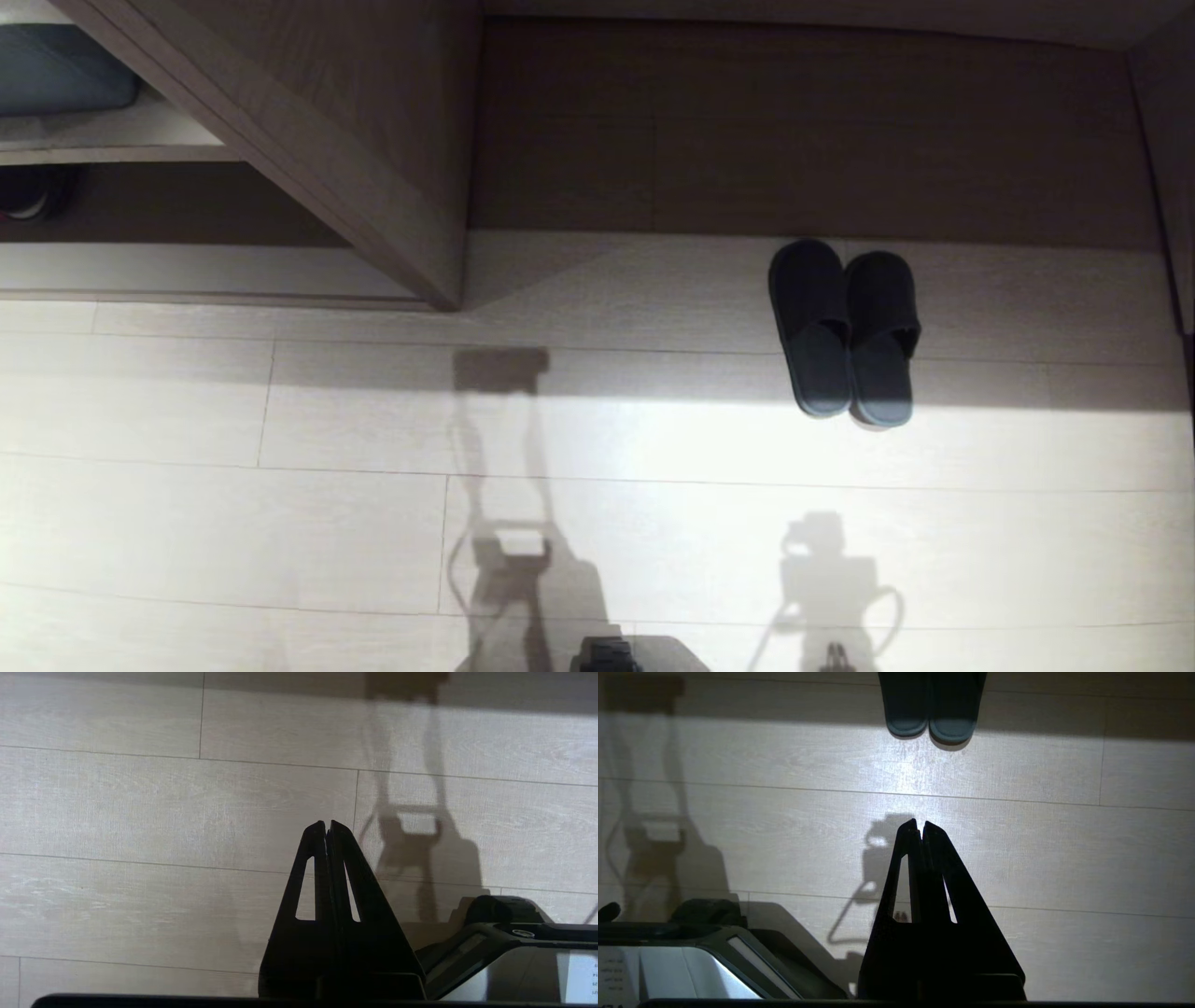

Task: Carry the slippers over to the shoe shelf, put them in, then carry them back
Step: Pick up the slippers on the floor

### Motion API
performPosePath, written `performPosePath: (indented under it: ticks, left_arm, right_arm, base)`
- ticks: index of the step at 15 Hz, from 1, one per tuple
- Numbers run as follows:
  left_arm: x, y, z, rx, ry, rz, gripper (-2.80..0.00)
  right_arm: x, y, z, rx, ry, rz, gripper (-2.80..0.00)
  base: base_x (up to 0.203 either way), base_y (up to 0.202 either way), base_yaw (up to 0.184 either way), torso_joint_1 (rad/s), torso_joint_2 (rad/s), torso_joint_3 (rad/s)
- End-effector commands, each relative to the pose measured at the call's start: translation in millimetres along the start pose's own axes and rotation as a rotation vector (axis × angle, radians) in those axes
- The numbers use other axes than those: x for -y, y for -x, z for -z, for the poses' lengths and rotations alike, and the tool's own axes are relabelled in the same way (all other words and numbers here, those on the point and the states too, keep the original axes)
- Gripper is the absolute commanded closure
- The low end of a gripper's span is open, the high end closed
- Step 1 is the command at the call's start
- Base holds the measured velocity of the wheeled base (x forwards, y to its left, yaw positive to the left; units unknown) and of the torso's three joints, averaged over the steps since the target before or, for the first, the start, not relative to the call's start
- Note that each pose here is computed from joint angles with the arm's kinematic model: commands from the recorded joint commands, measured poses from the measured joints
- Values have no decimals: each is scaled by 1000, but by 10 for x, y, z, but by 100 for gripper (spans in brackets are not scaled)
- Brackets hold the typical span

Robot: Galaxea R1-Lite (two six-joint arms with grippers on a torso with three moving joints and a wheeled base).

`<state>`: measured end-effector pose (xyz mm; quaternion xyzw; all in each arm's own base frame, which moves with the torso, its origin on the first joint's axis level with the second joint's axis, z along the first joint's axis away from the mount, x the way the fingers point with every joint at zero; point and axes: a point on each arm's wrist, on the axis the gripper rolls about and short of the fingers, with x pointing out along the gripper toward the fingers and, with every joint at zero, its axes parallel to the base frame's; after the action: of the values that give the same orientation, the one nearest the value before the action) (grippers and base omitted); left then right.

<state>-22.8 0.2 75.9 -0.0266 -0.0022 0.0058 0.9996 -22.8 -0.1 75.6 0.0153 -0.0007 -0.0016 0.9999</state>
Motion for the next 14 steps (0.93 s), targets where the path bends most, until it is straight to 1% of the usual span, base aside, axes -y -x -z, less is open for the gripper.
performPosePath:
  ticks: [1,14]
  left_arm:
    - [0,-1,-1,-1,0,-1,0]
    - [0,-1,-1,-1,0,-1,0]
  right_arm:
    - [0,0,1,-1,0,0,0]
    - [0,0,0,0,0,0,0]
  base:
    - [0,0,0,7,-2,-210]
    - [0,0,0,2,2,-200]
